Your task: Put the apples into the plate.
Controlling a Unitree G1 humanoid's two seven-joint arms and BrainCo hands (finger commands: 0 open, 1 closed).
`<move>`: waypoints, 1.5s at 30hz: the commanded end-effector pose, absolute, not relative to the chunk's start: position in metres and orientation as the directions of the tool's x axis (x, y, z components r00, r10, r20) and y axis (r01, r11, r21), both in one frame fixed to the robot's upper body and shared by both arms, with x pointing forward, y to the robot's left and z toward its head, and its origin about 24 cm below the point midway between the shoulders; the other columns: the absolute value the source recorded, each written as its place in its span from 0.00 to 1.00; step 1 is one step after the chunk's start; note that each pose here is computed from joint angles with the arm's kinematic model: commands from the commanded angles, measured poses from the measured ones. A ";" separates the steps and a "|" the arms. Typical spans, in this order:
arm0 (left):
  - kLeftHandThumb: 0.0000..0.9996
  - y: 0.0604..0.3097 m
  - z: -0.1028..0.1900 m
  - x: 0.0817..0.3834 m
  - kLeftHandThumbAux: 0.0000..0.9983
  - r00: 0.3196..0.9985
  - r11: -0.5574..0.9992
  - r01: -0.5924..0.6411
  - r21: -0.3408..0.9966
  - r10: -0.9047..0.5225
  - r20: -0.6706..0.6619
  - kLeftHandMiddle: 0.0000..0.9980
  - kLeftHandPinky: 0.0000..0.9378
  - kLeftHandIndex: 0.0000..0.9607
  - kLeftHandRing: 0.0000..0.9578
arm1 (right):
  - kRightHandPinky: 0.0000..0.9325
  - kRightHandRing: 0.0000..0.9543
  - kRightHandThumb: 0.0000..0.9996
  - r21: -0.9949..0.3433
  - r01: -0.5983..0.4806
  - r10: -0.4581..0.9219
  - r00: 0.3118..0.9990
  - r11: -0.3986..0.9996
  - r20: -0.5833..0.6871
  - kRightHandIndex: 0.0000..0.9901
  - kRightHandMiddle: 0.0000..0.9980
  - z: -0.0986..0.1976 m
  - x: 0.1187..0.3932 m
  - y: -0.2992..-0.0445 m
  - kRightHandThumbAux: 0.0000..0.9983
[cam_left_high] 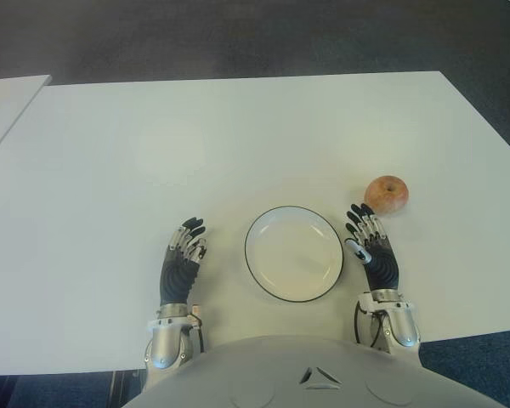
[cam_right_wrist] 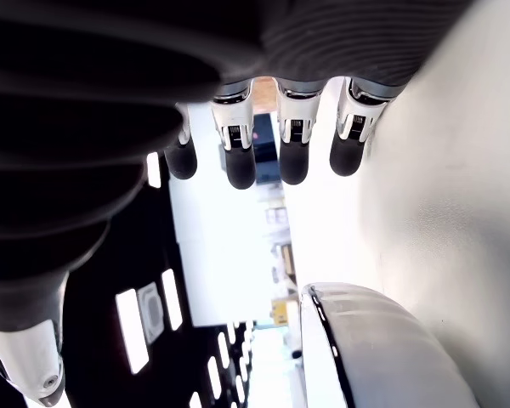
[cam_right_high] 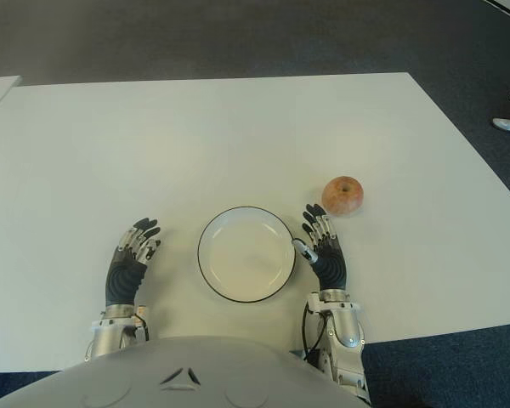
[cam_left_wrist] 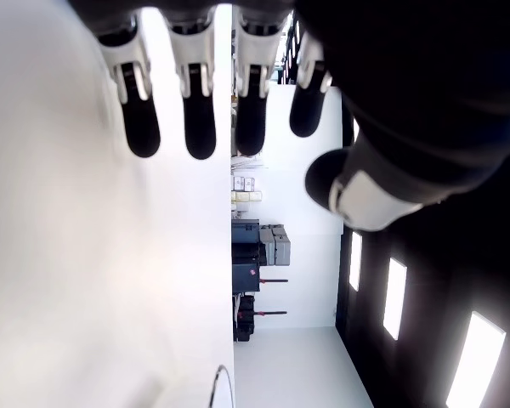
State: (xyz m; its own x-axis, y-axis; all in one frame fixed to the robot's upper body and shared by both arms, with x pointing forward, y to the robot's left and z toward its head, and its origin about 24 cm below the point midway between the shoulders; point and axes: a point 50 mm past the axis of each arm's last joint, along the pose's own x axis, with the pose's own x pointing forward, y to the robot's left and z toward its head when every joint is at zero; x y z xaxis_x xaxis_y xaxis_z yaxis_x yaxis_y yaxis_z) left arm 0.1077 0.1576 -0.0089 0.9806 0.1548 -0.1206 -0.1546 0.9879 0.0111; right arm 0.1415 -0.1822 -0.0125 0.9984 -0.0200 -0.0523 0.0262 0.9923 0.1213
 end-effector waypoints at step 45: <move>0.20 0.160 -0.013 0.107 0.63 0.978 0.989 -0.147 0.012 0.147 -0.148 0.19 0.25 0.17 0.21 | 0.12 0.10 0.44 -0.563 0.226 0.088 0.875 0.795 0.475 0.10 0.12 0.085 0.149 -0.204 0.55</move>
State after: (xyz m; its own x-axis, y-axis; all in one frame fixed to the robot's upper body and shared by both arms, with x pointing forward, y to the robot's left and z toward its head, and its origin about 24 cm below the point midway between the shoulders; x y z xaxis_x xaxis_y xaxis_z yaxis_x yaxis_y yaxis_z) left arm 0.1093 0.1596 -0.0089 0.9795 0.1616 -0.1207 -0.1623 0.9867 0.0041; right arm 0.1429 -0.1947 0.0707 0.9248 -0.0065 0.3805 0.1734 0.8972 -0.4061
